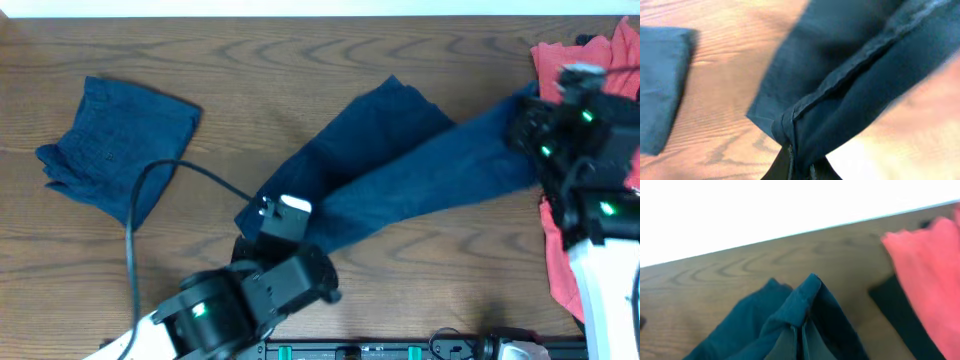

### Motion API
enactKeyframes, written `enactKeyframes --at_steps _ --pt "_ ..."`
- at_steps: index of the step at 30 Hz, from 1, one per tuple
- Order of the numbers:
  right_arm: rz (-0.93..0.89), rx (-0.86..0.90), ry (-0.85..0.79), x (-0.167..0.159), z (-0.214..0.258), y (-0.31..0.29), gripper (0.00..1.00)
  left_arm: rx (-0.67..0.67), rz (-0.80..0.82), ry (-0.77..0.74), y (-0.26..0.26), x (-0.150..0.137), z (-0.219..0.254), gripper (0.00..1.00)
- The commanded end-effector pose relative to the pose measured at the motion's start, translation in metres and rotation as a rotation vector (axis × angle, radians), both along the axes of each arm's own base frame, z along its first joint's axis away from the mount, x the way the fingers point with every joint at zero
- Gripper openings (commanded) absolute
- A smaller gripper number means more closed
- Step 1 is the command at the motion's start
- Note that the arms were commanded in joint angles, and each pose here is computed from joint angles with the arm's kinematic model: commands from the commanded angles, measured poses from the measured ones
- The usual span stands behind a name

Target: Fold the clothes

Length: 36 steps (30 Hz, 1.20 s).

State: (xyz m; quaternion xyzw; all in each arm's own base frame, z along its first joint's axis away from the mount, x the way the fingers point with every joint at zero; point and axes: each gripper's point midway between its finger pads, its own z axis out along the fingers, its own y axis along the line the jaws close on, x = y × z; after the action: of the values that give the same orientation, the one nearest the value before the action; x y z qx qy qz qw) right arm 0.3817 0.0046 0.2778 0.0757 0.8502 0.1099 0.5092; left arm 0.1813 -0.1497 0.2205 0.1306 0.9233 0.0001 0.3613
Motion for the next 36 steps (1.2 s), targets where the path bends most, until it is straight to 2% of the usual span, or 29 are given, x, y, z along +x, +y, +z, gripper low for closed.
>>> enactKeyframes --at_steps 1,5,9,19,25,32,34,36 --pt "0.067 -0.035 0.015 0.025 -0.018 0.019 0.01 0.050 0.183 -0.065 0.021 0.028 -0.005 0.06" --pt "0.097 -0.033 0.061 0.054 -0.054 0.032 0.01 0.087 0.310 -0.025 0.037 0.056 -0.022 0.06" --pt "0.125 -0.033 0.101 0.073 -0.087 0.044 0.01 0.088 0.274 0.075 0.033 0.085 -0.047 0.06" --pt "0.187 -0.046 0.136 0.098 -0.140 0.072 0.01 -0.059 0.328 0.255 0.062 0.149 -0.103 0.06" --pt "0.199 -0.047 0.165 0.107 -0.172 0.079 0.01 -0.122 0.436 0.365 0.096 0.162 -0.140 0.06" --pt "0.217 -0.048 0.186 0.113 -0.200 0.089 0.03 -0.099 0.496 0.444 0.114 0.161 -0.168 0.06" --pt "0.222 -0.049 0.182 0.115 -0.202 0.092 0.13 -0.095 0.501 0.455 0.116 0.160 -0.172 0.06" --pt "0.223 -0.049 0.170 0.117 -0.201 0.092 0.41 -0.089 0.514 0.437 0.119 0.164 -0.172 0.06"
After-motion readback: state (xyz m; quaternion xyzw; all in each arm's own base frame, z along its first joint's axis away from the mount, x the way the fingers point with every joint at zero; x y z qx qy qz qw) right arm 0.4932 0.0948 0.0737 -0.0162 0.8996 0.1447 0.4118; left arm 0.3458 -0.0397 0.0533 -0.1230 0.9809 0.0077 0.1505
